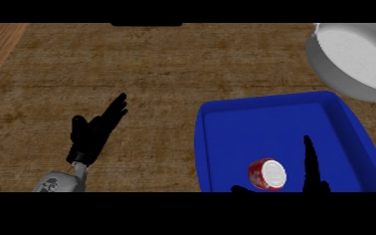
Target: Pick the can from the tray and place it in the pot
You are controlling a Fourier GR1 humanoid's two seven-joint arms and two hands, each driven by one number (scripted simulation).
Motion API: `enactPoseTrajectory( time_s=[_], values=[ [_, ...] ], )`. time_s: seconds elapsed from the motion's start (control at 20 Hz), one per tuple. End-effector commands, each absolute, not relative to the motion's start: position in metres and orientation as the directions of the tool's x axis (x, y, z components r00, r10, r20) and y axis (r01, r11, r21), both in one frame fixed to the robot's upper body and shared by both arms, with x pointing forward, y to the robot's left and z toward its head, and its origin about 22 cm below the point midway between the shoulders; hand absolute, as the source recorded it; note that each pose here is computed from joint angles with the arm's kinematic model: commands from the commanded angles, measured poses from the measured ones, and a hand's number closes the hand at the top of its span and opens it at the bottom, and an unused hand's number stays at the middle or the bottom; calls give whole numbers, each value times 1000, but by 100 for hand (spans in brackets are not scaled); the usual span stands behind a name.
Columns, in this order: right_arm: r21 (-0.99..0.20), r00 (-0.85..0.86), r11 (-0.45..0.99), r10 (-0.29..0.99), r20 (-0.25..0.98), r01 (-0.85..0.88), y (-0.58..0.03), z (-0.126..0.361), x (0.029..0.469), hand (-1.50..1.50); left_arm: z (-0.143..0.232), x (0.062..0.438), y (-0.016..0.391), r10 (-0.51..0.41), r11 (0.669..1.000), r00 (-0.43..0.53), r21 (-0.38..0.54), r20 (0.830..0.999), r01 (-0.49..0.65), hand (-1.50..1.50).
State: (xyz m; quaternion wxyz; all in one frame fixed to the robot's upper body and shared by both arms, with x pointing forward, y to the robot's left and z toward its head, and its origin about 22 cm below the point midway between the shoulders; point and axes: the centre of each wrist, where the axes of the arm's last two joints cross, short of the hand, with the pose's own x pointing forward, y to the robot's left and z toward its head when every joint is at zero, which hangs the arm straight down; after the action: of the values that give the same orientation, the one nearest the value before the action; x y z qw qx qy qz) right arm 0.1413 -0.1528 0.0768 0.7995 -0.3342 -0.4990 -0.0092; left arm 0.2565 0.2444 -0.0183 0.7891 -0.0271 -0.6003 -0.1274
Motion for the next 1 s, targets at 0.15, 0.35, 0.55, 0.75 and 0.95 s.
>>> enactPoseTrajectory(
  time_s=[0.15, 0.35, 0.55, 0.75, 0.95],
  values=[
    [-540, 512, 732, 302, 804, 416, -158, 84, 120, -150, -26, 253, 245, -163, 969, 279, 101, 946, 224, 0],
    [-470, 451, 778, 272, 850, 416, -171, 69, 121, -150, -36, 256, 242, -175, 967, 267, 115, 948, 225, 0],
    [-366, 360, 825, 214, 908, 431, -175, 62, 104, -150, -40, 244, 257, -168, 970, 268, 110, 949, 218, 0],
    [-256, 281, 850, 134, 950, 460, -166, 46, 120, -150, -39, 255, 240, -185, 963, 270, 119, 945, 243, 0],
    [-205, 284, 859, 73, 956, 469, -185, 22, 119, -150, -42, 255, 245, -155, 967, 259, 93, 953, 239, 0]
  ],
)
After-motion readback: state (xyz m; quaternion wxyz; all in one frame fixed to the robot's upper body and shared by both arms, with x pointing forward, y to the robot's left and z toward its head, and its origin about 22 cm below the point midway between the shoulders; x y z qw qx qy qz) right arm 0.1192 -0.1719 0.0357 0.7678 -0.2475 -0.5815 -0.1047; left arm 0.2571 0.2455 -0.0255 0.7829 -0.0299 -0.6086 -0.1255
